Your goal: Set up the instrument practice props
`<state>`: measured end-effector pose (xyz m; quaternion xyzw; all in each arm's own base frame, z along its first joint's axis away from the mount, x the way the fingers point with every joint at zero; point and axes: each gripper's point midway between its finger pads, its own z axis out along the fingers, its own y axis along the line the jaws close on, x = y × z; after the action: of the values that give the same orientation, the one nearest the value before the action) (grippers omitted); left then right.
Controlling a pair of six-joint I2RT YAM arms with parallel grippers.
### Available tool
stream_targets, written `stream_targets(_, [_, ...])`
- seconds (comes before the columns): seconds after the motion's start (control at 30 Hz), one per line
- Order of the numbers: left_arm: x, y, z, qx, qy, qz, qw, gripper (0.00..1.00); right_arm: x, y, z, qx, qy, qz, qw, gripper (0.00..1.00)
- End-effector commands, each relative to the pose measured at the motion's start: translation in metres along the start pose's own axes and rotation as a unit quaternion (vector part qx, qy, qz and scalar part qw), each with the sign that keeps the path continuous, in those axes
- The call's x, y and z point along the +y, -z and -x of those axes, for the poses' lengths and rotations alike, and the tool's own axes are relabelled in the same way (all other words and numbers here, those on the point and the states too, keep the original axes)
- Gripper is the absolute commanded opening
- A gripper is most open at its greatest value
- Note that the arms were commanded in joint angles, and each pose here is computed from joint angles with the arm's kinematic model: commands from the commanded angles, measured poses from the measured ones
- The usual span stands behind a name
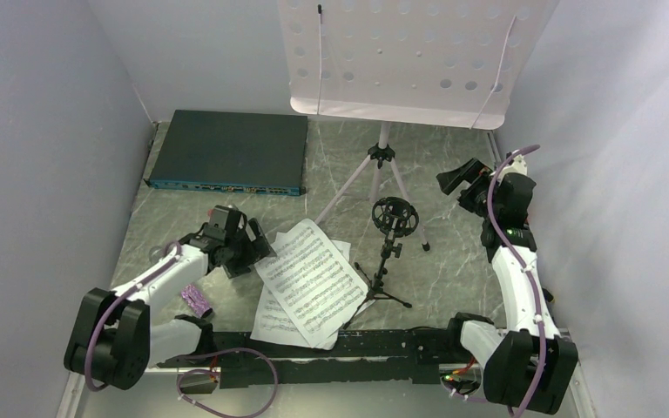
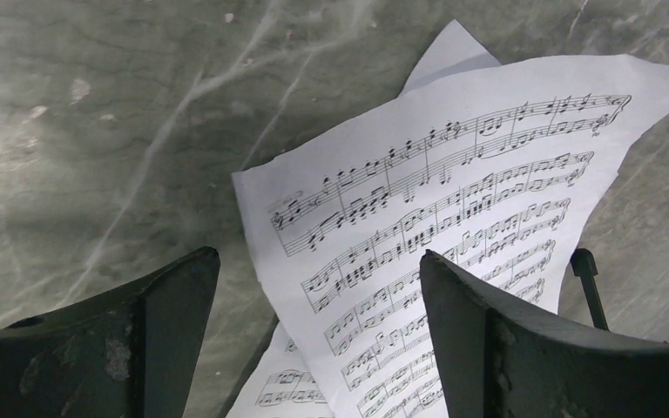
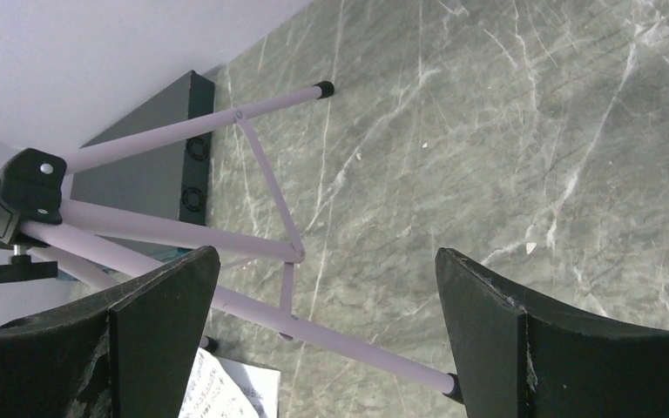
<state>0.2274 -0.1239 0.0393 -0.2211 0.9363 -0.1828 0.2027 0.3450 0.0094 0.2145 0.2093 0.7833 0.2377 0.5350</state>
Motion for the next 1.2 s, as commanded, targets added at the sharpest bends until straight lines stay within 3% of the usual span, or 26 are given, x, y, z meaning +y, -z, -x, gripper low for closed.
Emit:
stream_targets(0.0, [-0.019, -0.012, -0.005, 0.019, -0.011, -0.062, 0.998, 0.88, 0.017, 0.008, 0.020, -0.023, 0.029, 0.018, 0.999, 1.00])
stream_targets(0.23, [-0.047, -0.030, 0.000, 0.019, -0.025, -0.137, 0.990, 0.76, 0.045, 0.021, 0.029, -0.022, 0.039, 0.064, 0.997, 1.00])
stream_targets(0.67, [-0.079, -0.013, 0.026, -0.032, -0.059, -0.199, 0.978, 0.04, 0.092, 0.072, 0.050, -0.056, 0.063, 0.106, 0.991, 1.00])
stream_targets(0.93, [-0.079, 0.026, 0.040, -0.061, -0.118, -0.167, 0.977, 0.03, 0.120, 0.110, 0.052, -0.081, 0.116, 0.153, 0.978, 1.00])
stream_targets(1.17, [-0.079, 0.048, 0.046, -0.059, -0.168, -0.143, 0.973, 0.18, 0.139, 0.126, 0.040, -0.072, 0.146, 0.211, 0.964, 1.00])
